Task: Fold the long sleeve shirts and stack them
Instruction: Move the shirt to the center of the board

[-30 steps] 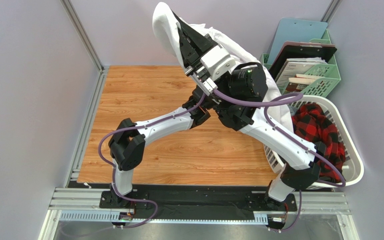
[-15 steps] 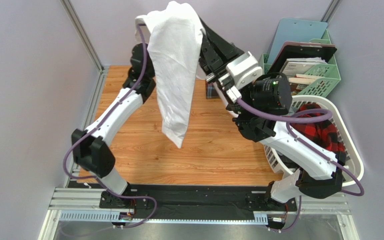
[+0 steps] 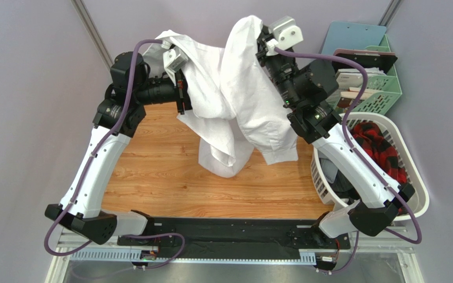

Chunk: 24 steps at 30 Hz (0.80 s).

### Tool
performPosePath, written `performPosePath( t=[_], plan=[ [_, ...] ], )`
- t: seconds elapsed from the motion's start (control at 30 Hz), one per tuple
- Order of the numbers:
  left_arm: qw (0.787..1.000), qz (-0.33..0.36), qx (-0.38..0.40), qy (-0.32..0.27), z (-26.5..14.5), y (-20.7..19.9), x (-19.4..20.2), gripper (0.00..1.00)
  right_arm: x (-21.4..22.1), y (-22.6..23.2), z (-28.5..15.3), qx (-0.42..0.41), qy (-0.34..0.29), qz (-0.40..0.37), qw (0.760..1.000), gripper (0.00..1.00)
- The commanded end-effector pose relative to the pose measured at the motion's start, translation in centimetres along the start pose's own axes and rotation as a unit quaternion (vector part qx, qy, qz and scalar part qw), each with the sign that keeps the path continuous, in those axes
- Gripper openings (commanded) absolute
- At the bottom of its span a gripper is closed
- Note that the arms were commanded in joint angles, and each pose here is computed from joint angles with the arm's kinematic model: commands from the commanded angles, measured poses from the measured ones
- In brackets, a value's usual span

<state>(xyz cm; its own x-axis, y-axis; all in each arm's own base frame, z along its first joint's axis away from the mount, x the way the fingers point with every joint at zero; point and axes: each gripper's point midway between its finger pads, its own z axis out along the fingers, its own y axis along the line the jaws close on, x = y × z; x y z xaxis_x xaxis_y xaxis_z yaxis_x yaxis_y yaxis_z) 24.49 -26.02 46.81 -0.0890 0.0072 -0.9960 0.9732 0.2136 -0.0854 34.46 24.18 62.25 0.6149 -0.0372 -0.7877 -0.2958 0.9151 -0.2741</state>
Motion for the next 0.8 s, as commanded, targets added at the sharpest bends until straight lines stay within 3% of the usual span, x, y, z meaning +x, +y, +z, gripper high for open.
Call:
performPosePath(
  t=[0.0, 0.07, 0.1, 0.13, 0.17, 0.2, 0.27, 0.3, 0.33, 0.37, 0.4, 0.43, 0.47, 0.5, 0.53, 0.7, 0.77],
  plan=[
    [0.999, -0.024, 0.030, 0.037, -1.3, -1.0, 1.7, 0.00, 2.0, 2.7, -2.0, -0.058, 0.049, 0.060, 0.995, 0.00],
    [0.996, -0.046, 0.038, 0.064, -1.4, -1.2, 3.4, 0.00, 3.9, 3.8, -2.9, -0.079, 0.081, 0.063, 0.992, 0.00],
    [0.996, -0.016, 0.047, 0.075, -1.6, -1.1, 4.3, 0.00, 4.5, 4.1, -3.4, -0.083, 0.089, 0.065, 0.990, 0.00],
    [0.994, -0.020, 0.050, 0.094, -1.7, -1.0, 6.1, 0.00, 8.1, 5.9, -5.0, -0.107, 0.135, 0.062, 0.983, 0.00],
    [0.991, -0.033, 0.049, 0.117, -2.4, -1.5, 7.9, 0.00, 8.2, 6.5, -6.2, -0.131, 0.138, 0.065, 0.980, 0.00],
    [0.989, 0.006, 0.054, 0.137, -2.8, -1.2, 9.7, 0.00, 9.3, 7.4, -7.3, -0.147, 0.154, 0.075, 0.974, 0.00],
    [0.975, -0.016, 0.055, 0.213, -4.5, -1.6, 15.1, 0.00, 13.0, 10.2, -11.1, -0.209, 0.207, 0.081, 0.952, 0.00],
    [0.969, 0.020, 0.067, 0.235, -5.2, -1.3, 17.0, 0.00, 14.8, 11.1, -12.7, -0.230, 0.234, 0.077, 0.941, 0.00],
    [0.959, 0.005, 0.060, 0.277, -6.7, -0.8, 20.1, 0.07, 17.1, 11.9, -15.2, -0.257, 0.283, 0.064, 0.922, 0.16],
    [0.949, -0.018, 0.063, 0.309, -8.1, -1.1, 22.3, 0.22, 19.5, 12.8, -17.7, -0.291, 0.319, 0.047, 0.901, 0.32],
    [0.942, -0.001, 0.070, 0.329, -9.3, -0.5, 23.9, 0.53, 21.2, 12.9, -19.6, -0.311, 0.351, 0.028, 0.883, 0.46],
    [0.926, -0.038, 0.063, 0.371, -11.8, -0.3, 26.4, 0.82, 23.1, 12.9, -22.5, -0.344, 0.396, 0.017, 0.851, 0.70],
    [0.920, -0.042, 0.060, 0.384, -12.9, 0.2, 27.3, 0.99, 24.9, 11.5, -24.0, -0.345, 0.430, 0.017, 0.834, 0.83],
    [0.918, -0.034, 0.061, 0.391, -13.9, 0.7, 27.9, 0.99, 25.6, 11.0, -25.1, -0.353, 0.453, 0.020, 0.819, 0.96],
    [0.913, -0.049, 0.035, 0.403, -15.7, 1.6, 28.3, 0.99, 26.3, 10.3, -27.2, -0.363, 0.491, 0.025, 0.792, 1.00],
    [0.900, -0.065, -0.022, 0.430, -19.4, 3.3, 29.5, 0.99, 27.3, 9.5, -32.6, -0.381, 0.598, 0.138, 0.691, 1.00],
    [0.900, -0.073, -0.028, 0.429, -19.3, 3.0, 29.7, 0.99, 27.2, 10.3, -33.5, -0.392, 0.604, 0.177, 0.671, 1.00]
  ],
)
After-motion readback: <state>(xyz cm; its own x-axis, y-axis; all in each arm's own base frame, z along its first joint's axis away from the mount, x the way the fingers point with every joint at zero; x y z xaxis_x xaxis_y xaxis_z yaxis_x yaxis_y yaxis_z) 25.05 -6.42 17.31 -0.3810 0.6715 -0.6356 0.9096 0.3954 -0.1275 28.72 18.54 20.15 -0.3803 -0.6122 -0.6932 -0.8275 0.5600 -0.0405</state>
